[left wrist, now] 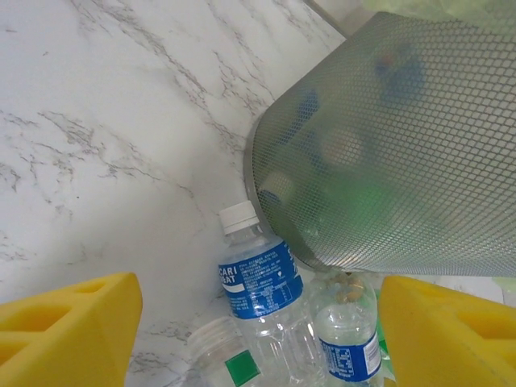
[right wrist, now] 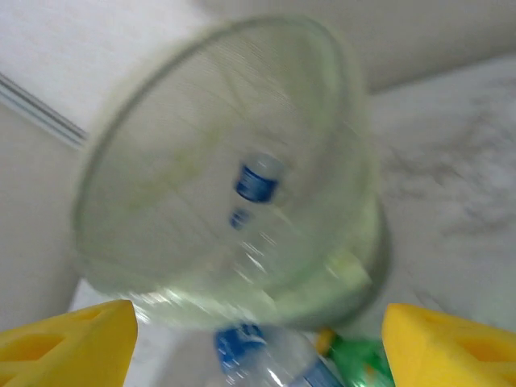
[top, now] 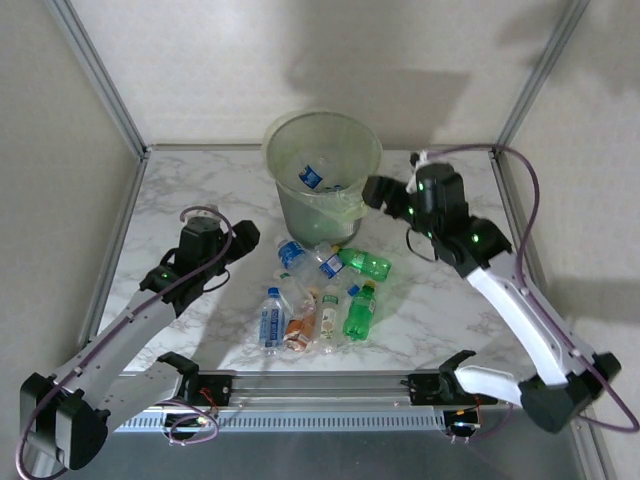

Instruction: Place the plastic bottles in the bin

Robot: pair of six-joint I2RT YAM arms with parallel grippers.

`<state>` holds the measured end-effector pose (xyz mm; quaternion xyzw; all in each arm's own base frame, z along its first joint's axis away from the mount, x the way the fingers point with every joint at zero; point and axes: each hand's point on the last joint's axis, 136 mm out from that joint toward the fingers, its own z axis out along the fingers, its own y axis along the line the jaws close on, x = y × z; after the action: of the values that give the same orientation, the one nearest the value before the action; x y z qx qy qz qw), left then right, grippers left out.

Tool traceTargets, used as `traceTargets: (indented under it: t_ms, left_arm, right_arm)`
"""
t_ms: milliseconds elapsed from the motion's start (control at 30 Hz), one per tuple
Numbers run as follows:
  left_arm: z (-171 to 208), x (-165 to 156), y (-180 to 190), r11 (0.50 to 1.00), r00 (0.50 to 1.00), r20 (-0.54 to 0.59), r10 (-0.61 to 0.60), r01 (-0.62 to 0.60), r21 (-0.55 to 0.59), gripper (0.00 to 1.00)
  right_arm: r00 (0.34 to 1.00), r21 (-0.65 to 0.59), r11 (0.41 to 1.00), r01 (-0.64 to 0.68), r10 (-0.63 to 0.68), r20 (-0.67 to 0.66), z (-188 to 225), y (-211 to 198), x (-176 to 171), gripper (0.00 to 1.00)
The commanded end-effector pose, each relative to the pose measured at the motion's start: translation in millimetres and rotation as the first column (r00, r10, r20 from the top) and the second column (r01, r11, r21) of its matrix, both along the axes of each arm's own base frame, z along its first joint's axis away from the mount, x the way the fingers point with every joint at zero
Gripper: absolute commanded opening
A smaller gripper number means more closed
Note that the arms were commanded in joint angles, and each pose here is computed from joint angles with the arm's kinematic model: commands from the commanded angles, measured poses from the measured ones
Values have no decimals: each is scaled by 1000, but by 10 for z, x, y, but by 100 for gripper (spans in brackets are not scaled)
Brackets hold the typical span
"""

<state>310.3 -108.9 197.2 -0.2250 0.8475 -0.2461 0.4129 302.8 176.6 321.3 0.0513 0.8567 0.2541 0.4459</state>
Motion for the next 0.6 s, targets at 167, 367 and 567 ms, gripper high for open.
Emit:
traceTargets:
  t_ms: [167, 367, 567]
  left_arm:
    - [64, 76, 8, 996, 998, 31, 48, -45, -77, 75]
    - [117, 37, 5, 995, 998, 44, 42, -38, -91, 75]
    - [179, 3, 1, 991, 997, 68, 47, -38, -130, 75]
  right_arm:
    - [939, -30, 995, 97, -102, -328, -1261, -227, -588, 82]
    - [878, -98, 993, 64, -103, -468, -1795, -50, -936, 87]
    - [836, -172, 984, 42, -129, -533, -2070, 48, -1107, 95]
